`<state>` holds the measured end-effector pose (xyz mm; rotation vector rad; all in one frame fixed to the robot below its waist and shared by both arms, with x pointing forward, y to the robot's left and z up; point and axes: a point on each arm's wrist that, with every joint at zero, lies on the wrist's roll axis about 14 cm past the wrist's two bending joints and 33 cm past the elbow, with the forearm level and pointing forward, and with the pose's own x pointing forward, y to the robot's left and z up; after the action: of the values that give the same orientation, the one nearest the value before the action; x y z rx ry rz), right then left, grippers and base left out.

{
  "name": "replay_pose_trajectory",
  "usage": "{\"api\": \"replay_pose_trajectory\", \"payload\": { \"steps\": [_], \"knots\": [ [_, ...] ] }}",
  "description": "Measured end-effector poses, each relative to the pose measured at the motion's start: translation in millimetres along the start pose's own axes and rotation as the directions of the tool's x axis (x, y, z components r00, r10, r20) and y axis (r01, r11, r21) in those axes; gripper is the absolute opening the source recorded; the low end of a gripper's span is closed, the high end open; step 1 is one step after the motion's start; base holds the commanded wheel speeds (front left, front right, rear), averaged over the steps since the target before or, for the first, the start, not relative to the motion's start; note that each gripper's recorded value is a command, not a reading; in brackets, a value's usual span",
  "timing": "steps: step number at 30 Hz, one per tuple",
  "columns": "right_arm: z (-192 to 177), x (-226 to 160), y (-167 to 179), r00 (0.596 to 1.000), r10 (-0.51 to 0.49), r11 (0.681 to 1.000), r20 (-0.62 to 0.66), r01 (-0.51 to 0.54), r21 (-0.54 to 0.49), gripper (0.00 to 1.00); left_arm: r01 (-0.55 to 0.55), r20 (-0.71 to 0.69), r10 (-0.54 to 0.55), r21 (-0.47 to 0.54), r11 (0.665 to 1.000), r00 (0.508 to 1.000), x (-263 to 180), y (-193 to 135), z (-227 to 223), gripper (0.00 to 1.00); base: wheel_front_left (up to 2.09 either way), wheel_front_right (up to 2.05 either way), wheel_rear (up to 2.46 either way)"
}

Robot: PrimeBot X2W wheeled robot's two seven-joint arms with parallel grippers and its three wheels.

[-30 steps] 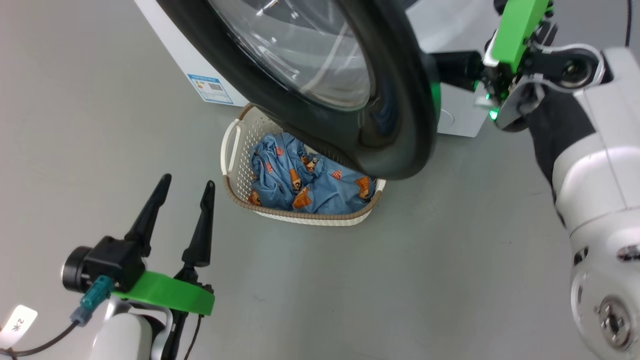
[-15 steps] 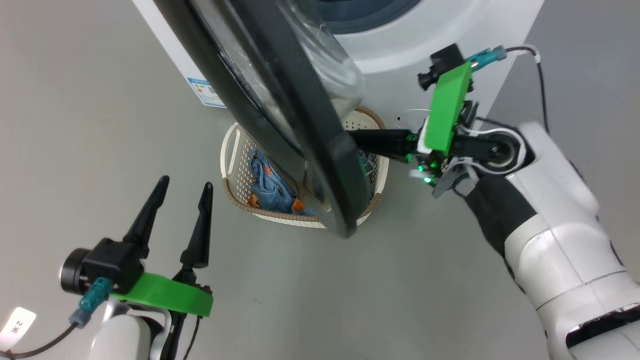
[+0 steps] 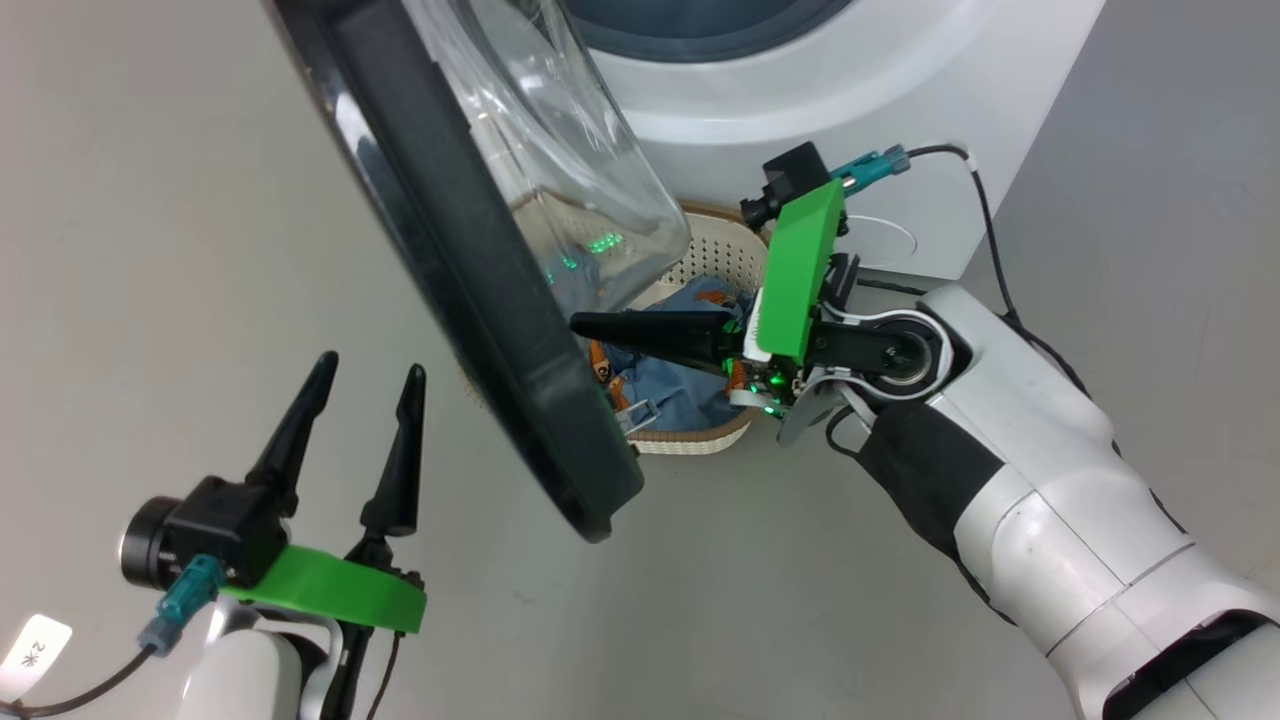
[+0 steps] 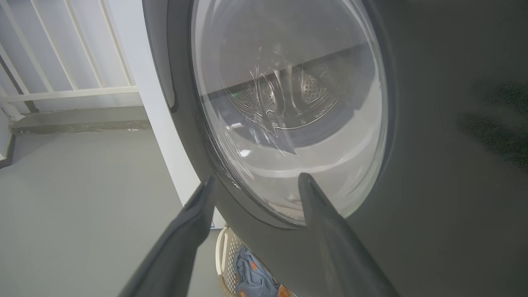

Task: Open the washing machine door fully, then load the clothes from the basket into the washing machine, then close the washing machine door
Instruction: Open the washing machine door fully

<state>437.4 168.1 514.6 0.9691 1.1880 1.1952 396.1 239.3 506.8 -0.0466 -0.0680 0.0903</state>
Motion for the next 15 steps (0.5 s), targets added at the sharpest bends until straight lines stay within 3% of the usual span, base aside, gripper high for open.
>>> {"api": "replay_pose_trajectory", "payload": {
  "steps": [15],
  "knots": [
    [-11,14,15,1.000,0.011,1.000,-0.005,-0.011,0.009,0.00,-0.003,0.014,0.003,-0.006,1.000,1.000,-1,0,5,1.00,0.00,0.00,0.00]
  ]
}}
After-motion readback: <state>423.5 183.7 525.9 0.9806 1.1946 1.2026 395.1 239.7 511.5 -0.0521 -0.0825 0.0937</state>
